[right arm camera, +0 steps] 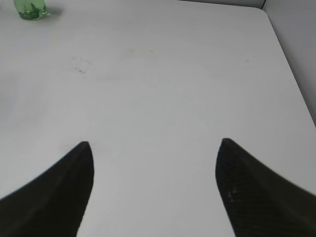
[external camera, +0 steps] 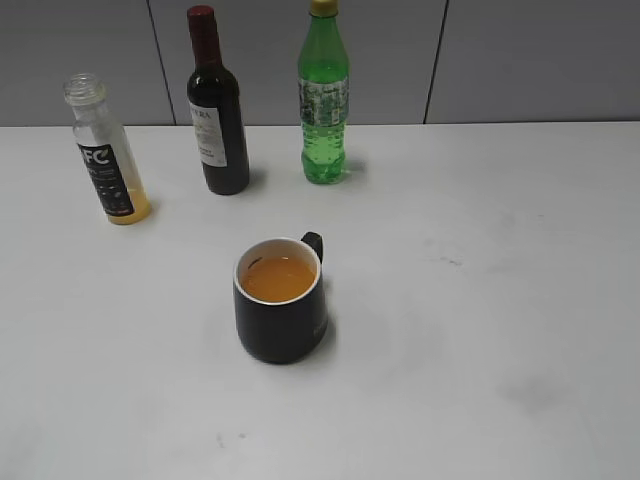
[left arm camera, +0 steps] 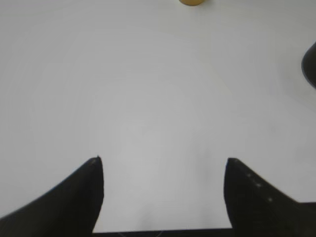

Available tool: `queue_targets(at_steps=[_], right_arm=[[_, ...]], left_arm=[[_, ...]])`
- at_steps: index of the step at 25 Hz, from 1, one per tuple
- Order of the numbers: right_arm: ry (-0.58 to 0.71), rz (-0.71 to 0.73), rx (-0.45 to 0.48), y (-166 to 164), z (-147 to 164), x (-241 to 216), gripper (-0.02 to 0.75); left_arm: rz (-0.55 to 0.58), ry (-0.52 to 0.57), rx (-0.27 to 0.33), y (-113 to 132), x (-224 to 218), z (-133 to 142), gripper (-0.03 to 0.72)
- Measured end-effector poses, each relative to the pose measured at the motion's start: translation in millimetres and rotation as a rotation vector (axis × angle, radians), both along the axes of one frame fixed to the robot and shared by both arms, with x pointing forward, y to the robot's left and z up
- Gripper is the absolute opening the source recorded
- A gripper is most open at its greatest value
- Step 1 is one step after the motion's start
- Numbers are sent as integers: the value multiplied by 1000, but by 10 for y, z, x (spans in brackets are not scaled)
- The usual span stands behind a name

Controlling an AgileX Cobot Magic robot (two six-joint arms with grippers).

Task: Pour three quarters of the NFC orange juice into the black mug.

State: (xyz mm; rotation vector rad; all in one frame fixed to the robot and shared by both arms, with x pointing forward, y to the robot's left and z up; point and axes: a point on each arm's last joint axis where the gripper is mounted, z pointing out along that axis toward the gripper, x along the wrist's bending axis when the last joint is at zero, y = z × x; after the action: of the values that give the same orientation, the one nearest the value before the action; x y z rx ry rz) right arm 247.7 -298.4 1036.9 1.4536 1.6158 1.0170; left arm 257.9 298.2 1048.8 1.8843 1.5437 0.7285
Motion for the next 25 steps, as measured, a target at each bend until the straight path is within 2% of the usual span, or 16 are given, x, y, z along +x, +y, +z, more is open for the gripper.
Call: queue_targets(at_steps=[25], right_arm=[[0, 0, 1, 1, 0, 0, 584]], left_arm=[[1, -48, -7, -6, 43, -40, 575]])
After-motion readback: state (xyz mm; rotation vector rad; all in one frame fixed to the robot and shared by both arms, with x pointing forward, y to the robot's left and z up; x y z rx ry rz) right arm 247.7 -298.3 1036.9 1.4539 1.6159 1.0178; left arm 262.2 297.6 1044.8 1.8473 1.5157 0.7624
